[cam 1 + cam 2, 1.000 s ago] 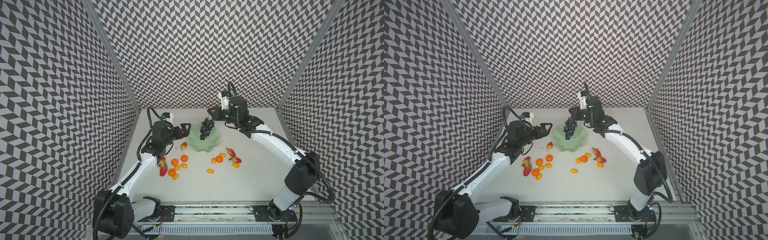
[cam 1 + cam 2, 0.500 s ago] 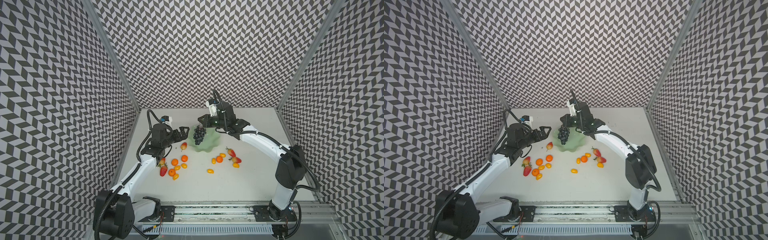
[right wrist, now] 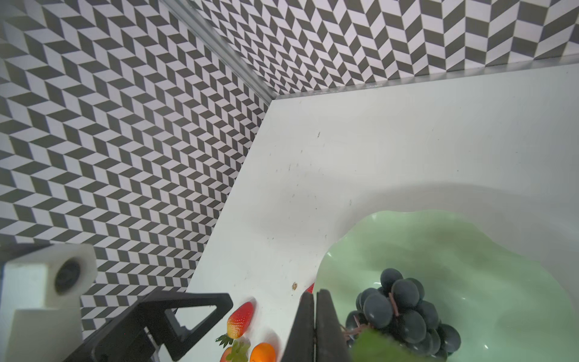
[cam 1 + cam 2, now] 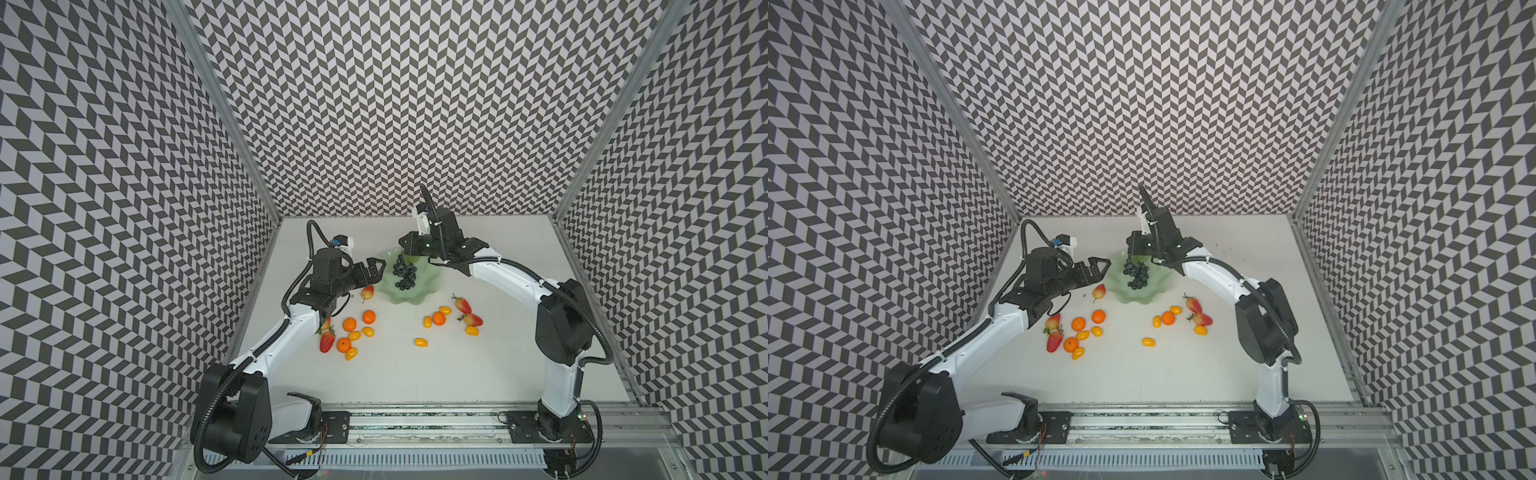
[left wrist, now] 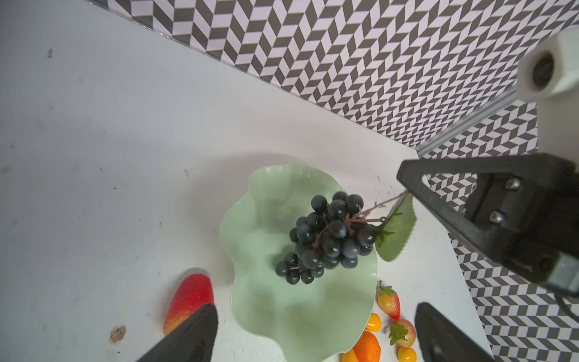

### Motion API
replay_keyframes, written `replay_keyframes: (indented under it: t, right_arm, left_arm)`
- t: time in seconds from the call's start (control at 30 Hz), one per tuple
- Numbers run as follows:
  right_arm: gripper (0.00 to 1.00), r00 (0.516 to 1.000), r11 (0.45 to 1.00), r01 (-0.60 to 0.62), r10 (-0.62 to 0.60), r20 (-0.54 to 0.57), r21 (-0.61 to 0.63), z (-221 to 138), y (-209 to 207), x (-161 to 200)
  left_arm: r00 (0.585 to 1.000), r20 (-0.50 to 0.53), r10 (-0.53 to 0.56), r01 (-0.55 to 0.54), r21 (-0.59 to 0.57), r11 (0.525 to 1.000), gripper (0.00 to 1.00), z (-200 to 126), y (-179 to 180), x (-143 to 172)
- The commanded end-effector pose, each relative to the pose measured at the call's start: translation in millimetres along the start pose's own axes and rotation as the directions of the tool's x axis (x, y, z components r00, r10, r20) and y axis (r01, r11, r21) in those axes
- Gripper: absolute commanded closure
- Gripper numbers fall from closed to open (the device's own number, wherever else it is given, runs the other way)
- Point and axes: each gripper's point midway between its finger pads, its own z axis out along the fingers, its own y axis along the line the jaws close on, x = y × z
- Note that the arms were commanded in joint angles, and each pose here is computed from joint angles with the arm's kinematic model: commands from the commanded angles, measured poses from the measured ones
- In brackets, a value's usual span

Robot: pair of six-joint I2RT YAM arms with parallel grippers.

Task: Arrange fruit in a fruit bowl
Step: Place the fruit in the fruit bowl.

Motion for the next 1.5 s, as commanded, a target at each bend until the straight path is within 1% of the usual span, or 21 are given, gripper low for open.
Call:
replay_keyframes:
  t: [0.0, 0.3, 0.53, 0.73, 1.03, 1.23, 1.37, 1.47]
  right_arm:
    - [1.0, 0.998, 1.0, 0.012, -0.013, 0.058, 0.021, 4.3, -11.0, -20.8]
    - [1.0, 0.999, 0.997, -0.012, 0.009, 0.042, 0.07, 15.1, -41.8, -22.0]
    - [1.0, 0.999, 0.991, -0.02, 0.017, 0.027, 0.131, 17.3, -61.8, -12.2]
    - [1.0, 1.0, 0.988, -0.022, 0.021, 0.008, 0.151, 20.1, -70.5, -4.1]
    - [0.65, 0.999, 0.993, -0.017, 0.013, 0.035, 0.12, 11.6, -59.7, -18.4]
    - [0.5, 0.998, 0.994, 0.001, -0.008, 0.062, 0.111, -4.9, -49.2, -29.0]
    - [0.38, 0.997, 0.993, 0.03, -0.037, 0.068, 0.111, -22.6, -42.1, -30.5]
    - [0.37, 0.996, 0.992, 0.052, -0.059, 0.062, 0.114, -37.1, -38.7, -25.9]
  left_arm:
    - [0.999, -0.031, 0.023, -0.022, 0.018, 1.0, 0.0, 6.5, -9.6, 6.7]
    - [0.997, -0.069, 0.041, -0.039, 0.029, 0.999, 0.0, 18.8, -20.5, 16.8]
    - [0.996, -0.086, 0.037, -0.035, 0.023, 0.999, 0.0, 21.2, -18.5, 22.4]
    - [0.994, -0.105, 0.033, -0.031, 0.015, 0.999, 0.0, 23.6, -15.3, 28.6]
    - [0.994, -0.103, 0.033, -0.032, 0.01, 0.999, 0.0, 20.0, -15.9, 29.5]
    - [0.996, -0.087, 0.034, -0.034, 0.005, 0.999, 0.0, 10.1, -17.7, 27.0]
    - [0.997, -0.072, 0.033, -0.033, 0.003, 0.999, 0.0, -1.0, -21.2, 27.2]
    - [0.997, -0.064, 0.033, -0.033, -0.004, 0.999, 0.0, -10.9, -23.6, 30.0]
